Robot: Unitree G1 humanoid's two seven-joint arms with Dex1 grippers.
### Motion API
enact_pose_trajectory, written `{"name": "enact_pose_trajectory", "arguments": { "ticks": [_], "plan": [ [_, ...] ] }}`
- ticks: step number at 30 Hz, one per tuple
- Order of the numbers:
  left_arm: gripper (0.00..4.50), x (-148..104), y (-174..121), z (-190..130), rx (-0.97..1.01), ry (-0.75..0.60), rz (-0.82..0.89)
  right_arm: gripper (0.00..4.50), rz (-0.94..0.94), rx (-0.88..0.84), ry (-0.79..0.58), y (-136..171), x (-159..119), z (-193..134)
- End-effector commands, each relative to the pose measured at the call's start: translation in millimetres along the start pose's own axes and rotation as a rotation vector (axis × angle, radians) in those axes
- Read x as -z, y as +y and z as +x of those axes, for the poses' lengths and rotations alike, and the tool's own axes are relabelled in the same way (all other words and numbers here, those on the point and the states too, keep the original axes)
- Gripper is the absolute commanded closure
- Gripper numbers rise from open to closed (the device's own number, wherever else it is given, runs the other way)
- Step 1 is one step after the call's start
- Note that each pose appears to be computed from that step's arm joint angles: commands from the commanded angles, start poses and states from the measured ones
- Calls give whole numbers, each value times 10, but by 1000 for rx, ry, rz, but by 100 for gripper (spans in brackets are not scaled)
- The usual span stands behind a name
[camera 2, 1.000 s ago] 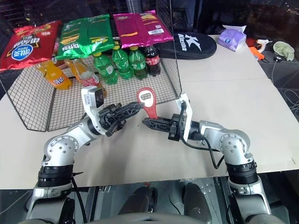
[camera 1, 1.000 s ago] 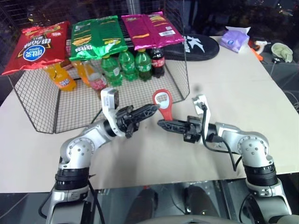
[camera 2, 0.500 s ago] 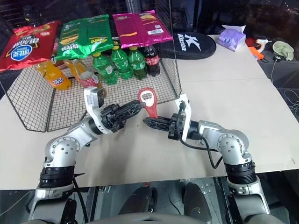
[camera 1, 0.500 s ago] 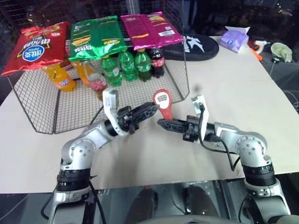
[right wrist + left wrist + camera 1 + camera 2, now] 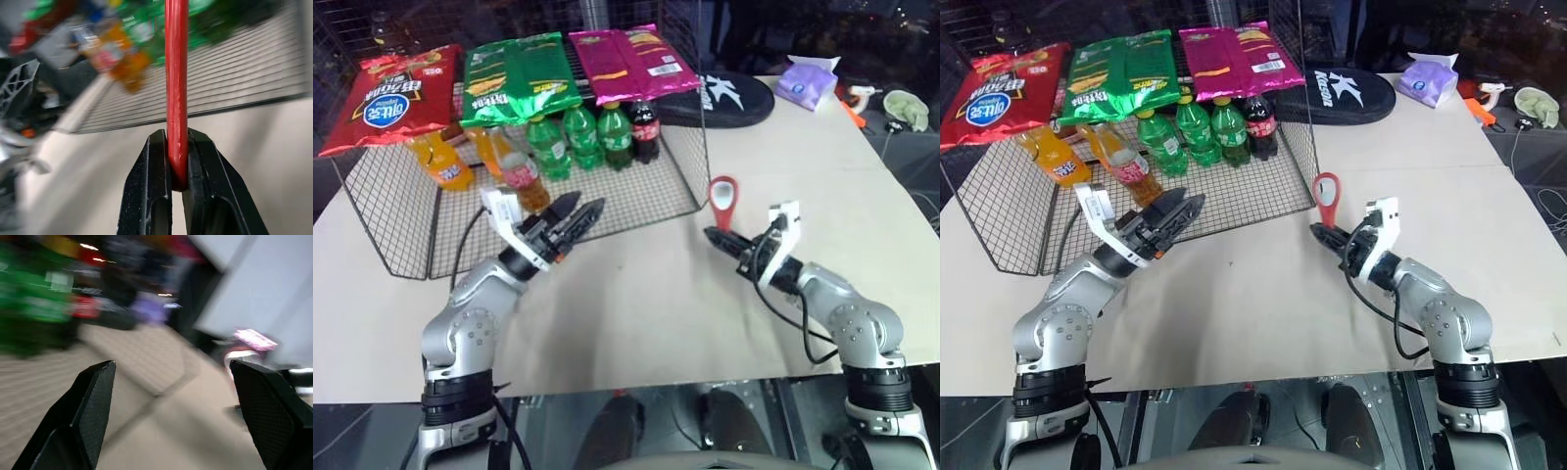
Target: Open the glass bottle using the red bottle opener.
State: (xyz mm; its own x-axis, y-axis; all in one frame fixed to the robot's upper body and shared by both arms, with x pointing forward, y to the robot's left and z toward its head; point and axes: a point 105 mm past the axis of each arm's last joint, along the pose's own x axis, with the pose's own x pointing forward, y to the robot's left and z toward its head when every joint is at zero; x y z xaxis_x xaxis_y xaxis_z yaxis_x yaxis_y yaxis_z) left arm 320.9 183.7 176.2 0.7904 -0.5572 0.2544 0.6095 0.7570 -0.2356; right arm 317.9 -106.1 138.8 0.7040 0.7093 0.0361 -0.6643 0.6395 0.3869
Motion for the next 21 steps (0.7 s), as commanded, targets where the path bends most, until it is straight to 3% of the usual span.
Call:
{"name": "enact_pose_trajectory", "arguments": {
  "ticks": [1,8,14,21],
  "plan": [
    [67,-209,184,-6,-153,-84,268,450,-300,130,-120,-153,-298,-98],
    [67,-265,556,15,-318,-86,475,450,-589,222,-173,-275,-396,-126],
    [67,-457,656,82,-367,-174,510,450,-577,221,-195,-267,-358,-102],
    [67,-453,625,10,-381,-198,536,450,-580,230,-187,-287,-315,-143]
  ]
}}
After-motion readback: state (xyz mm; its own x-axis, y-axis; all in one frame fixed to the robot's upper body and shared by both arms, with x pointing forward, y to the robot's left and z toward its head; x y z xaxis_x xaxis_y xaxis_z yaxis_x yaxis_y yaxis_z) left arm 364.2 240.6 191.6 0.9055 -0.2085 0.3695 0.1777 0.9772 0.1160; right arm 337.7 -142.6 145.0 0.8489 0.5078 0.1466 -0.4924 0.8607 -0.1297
